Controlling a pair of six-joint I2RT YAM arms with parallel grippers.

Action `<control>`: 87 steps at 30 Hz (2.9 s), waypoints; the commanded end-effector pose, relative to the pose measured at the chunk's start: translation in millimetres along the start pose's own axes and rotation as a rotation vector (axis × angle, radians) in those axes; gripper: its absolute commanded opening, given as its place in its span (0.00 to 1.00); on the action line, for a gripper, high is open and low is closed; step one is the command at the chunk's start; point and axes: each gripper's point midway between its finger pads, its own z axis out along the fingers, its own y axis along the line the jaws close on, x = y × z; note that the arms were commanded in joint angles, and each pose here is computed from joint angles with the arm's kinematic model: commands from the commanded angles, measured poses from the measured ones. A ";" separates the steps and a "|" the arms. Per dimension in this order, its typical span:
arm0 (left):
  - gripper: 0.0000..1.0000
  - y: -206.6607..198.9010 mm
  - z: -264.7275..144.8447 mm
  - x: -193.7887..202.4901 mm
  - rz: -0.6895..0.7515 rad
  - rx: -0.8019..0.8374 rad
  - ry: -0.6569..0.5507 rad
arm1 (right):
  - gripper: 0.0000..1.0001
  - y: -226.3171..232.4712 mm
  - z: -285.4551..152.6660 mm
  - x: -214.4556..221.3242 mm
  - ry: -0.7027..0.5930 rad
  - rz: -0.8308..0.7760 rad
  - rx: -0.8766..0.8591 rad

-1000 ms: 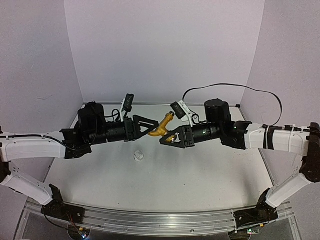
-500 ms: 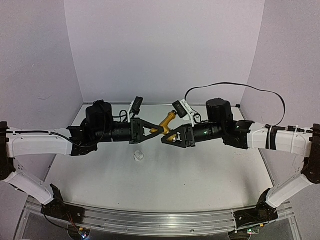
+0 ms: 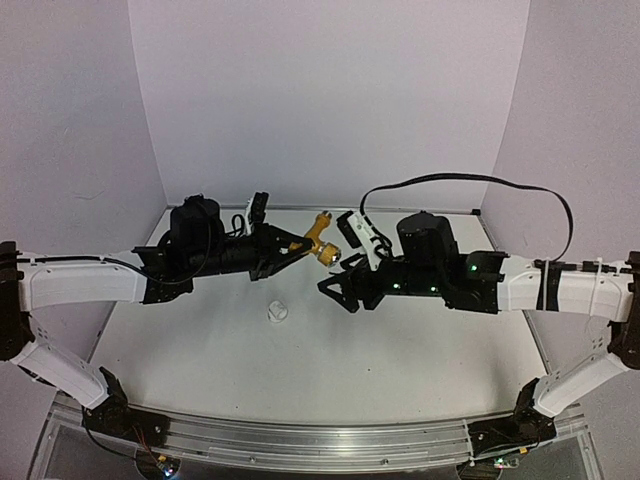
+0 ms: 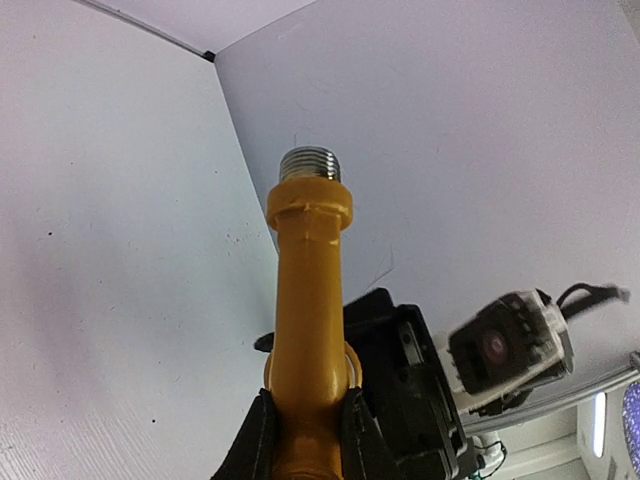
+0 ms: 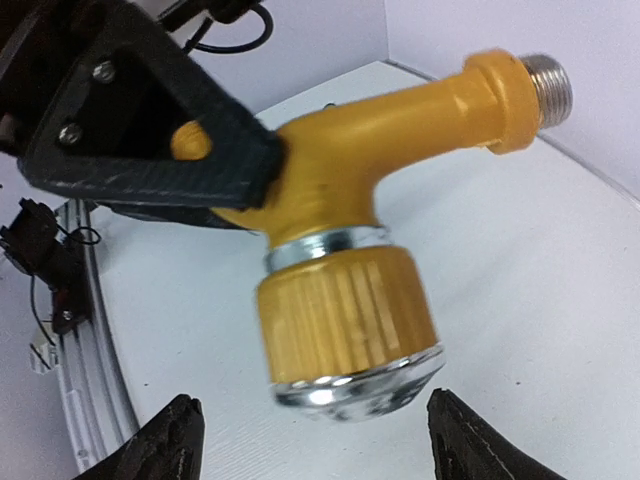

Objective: Install the water faucets

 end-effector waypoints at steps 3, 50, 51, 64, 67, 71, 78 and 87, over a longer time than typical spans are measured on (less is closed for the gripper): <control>0.00 -8.8 5.8 -5.9 -0.083 0.037 0.008 | 0.77 -13.0 8.9 -23.5 -0.058 -0.341 0.250; 0.92 -102.4 -71.6 33.3 0.936 0.592 0.231 | 0.00 90.4 -86.8 -95.4 0.074 0.520 -1.000; 0.90 -102.2 -69.0 37.5 0.902 0.615 0.275 | 0.00 90.7 -86.9 -96.3 0.073 0.518 -1.002; 0.61 -88.1 -46.9 53.4 0.823 0.601 0.335 | 0.00 89.0 -88.0 -111.3 0.003 0.504 -1.007; 0.55 -92.2 -45.6 53.2 0.825 0.614 0.333 | 0.00 89.4 -88.3 -110.0 -0.001 0.500 -1.010; 0.39 -96.0 -42.3 48.8 0.822 0.607 0.316 | 0.00 88.0 -87.3 -110.8 -0.018 0.506 -0.999; 0.00 -103.3 -48.6 31.9 0.847 0.528 0.188 | 0.02 82.5 -78.7 -94.1 -0.021 0.526 -0.959; 0.00 -56.3 -40.4 25.8 0.758 0.277 0.216 | 0.98 18.3 -46.1 -38.0 -0.004 0.333 -0.387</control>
